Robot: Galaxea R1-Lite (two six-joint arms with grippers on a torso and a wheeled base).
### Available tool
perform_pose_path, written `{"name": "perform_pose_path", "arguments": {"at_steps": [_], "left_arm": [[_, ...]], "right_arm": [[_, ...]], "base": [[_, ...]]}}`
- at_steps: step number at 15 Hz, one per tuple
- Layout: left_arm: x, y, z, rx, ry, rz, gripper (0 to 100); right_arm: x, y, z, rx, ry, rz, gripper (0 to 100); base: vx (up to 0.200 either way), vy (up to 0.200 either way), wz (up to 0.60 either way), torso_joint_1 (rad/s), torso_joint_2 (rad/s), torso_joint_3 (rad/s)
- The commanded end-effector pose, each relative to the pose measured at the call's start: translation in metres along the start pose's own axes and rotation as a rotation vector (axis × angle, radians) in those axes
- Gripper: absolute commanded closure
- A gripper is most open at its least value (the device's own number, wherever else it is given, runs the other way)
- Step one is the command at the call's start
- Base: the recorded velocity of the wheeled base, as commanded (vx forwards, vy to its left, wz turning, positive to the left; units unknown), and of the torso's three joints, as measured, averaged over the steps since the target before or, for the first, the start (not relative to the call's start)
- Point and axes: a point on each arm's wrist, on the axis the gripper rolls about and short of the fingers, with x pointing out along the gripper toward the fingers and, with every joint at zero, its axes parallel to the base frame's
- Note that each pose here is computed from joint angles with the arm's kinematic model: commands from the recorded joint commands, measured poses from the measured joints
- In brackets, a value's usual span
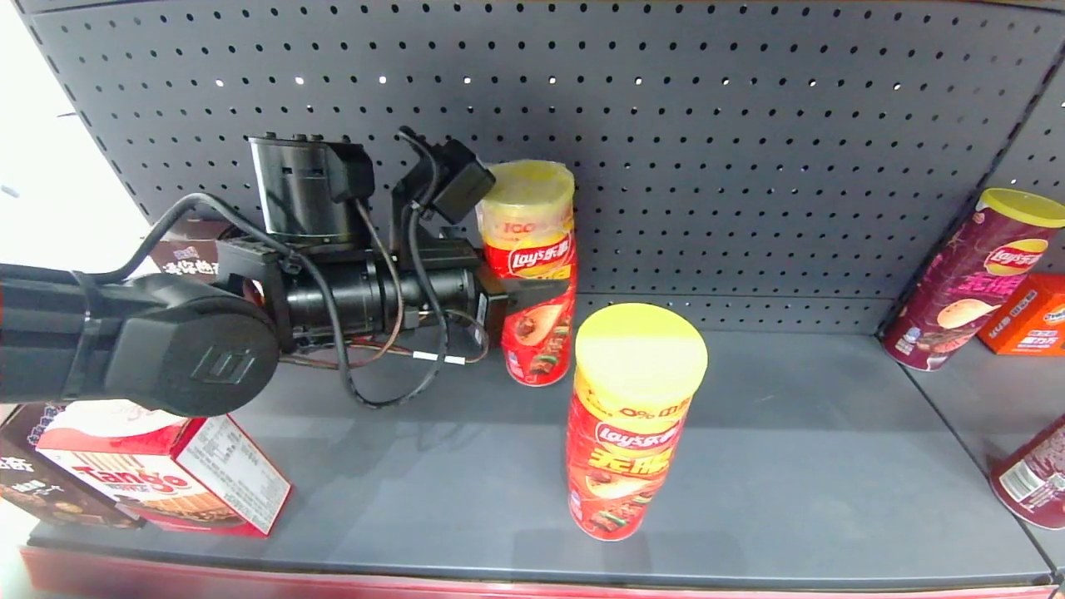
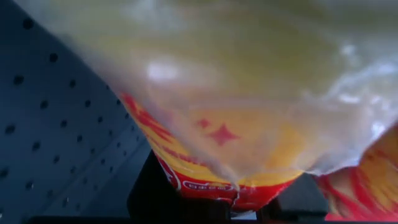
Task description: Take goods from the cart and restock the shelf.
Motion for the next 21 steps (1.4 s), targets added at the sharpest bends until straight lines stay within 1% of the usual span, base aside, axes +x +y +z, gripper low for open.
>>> {"name": "perform_pose_path", "arguments": {"at_steps": [1, 2, 3, 6, 7, 8, 12, 14, 21], "left_arm": [[0.016, 0.006, -0.009, 0.005, 0.023, -0.012, 100], [0.021, 0.007, -0.011, 0.022, 0.035, -0.02, 100], [0.025, 0.007, -0.012, 0.027, 0.034, -0.025, 100], [0.034, 0.008, -0.014, 0.03, 0.033, -0.034, 100], [0.039, 0.005, -0.013, 0.033, 0.028, -0.045, 100], [0.042, 0.005, -0.014, 0.034, 0.026, -0.048, 100], [0.054, 0.0, -0.015, 0.039, 0.019, -0.069, 100], [0.056, 0.001, -0.013, 0.044, 0.011, -0.07, 100], [0.062, -0.001, -0.02, 0.041, 0.024, -0.078, 100]], "right_arm": [[0.0, 0.0, 0.0, 0.0, 0.002, 0.001, 0], [0.0, 0.0, 0.0, 0.0, 0.002, 0.002, 0], [0.0, 0.0, 0.0, 0.0, 0.002, -0.001, 0], [0.0, 0.0, 0.0, 0.0, 0.002, -0.001, 0], [0.0, 0.0, 0.0, 0.0, 0.002, 0.001, 0], [0.0, 0.0, 0.0, 0.0, 0.002, 0.001, 0], [0.0, 0.0, 0.0, 0.0, 0.002, 0.001, 0], [0.0, 0.0, 0.0, 0.0, 0.002, 0.001, 0], [0.0, 0.0, 0.0, 0.0, 0.002, -0.001, 0]], "base": [[0.0, 0.0, 0.0, 0.0, 0.0, 0.0], [0.0, 0.0, 0.0, 0.0, 0.0, 0.0], [0.0, 0.0, 0.0, 0.0, 0.0, 0.0], [0.0, 0.0, 0.0, 0.0, 0.0, 0.0], [0.0, 0.0, 0.0, 0.0, 0.0, 0.0], [0.0, 0.0, 0.0, 0.0, 0.0, 0.0], [0.0, 0.0, 0.0, 0.0, 0.0, 0.0], [0.0, 0.0, 0.0, 0.0, 0.0, 0.0], [0.0, 0.0, 0.0, 0.0, 0.0, 0.0]]}}
